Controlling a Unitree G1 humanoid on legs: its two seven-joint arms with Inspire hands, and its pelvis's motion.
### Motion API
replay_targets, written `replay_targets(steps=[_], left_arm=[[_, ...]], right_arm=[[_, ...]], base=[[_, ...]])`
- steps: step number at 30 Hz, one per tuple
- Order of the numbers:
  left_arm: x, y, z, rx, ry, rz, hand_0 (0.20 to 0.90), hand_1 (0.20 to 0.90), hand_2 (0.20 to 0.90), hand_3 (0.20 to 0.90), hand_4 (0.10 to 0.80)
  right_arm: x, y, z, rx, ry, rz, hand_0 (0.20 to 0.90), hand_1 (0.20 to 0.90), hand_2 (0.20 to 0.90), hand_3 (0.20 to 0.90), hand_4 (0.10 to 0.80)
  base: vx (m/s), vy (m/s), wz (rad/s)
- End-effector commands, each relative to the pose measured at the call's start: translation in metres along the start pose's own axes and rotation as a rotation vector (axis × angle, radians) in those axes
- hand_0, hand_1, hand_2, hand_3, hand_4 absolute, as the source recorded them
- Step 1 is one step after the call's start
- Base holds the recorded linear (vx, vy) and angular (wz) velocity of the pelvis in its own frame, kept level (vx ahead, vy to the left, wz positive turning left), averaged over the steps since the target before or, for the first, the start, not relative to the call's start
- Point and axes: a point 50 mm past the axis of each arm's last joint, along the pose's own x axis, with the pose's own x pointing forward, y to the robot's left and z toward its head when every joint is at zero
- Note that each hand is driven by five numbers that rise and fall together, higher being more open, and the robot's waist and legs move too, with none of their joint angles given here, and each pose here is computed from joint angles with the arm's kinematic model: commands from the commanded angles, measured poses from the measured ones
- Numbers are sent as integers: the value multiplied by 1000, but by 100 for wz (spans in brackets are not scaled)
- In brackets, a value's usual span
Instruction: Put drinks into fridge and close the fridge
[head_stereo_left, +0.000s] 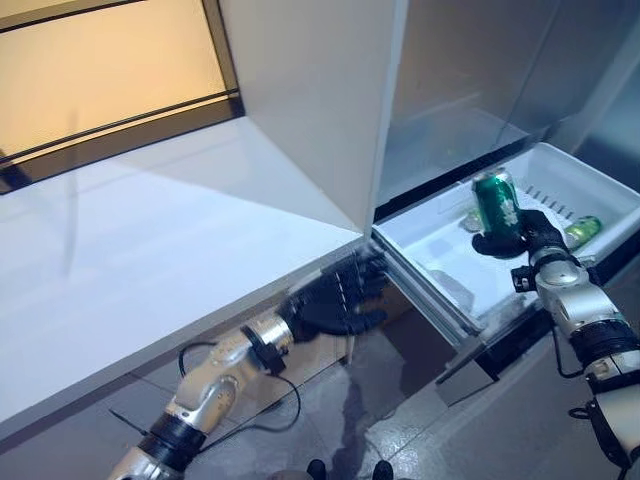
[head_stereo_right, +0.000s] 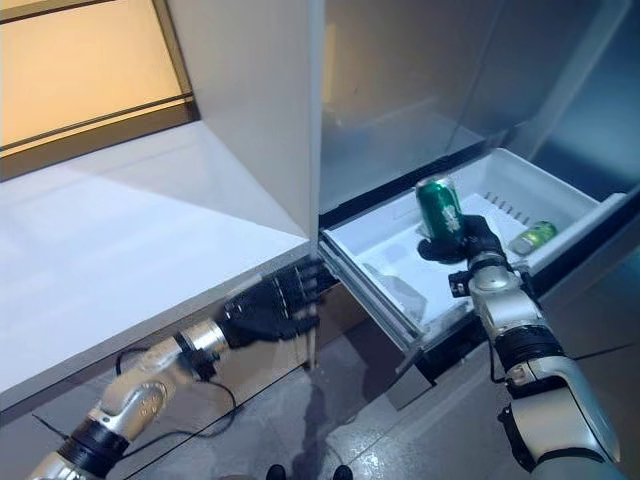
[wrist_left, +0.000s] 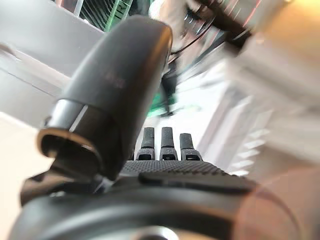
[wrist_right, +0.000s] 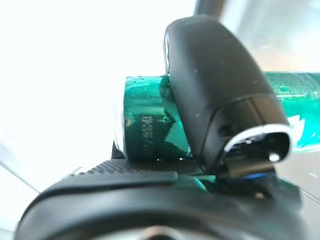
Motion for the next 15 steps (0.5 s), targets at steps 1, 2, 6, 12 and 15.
replay_targets(steps=[1,2,6,12,15], left_arm=[[-1,-14,-23,-28,93,-129,900,900,900,900,800],[-4,-13,-29,-29,125,-121,900,900,900,900,800],[-23,0,-69,34,272,3,900,900,900,900,800],[-47,48,-91,240,348,328,900,900,900,900,800],[-59,68,-81,465,350,452,900,900,900,900,800]], right_arm=[[-5,-75,108,42,-348,-195,300,300,300,200,100],[-3,-75,104,33,-332,-191,300,300,300,200,100],[6,-70,77,-48,-217,-155,300,300,300,200,100],[12,-57,55,-104,-115,-94,300,300,300,200,100],[13,-56,47,-134,-65,-66,300,300,300,200,100]], base=[[-20,-1,19],[-6,0,18],[9,4,24],[-119,-29,10],[-143,-65,-1]])
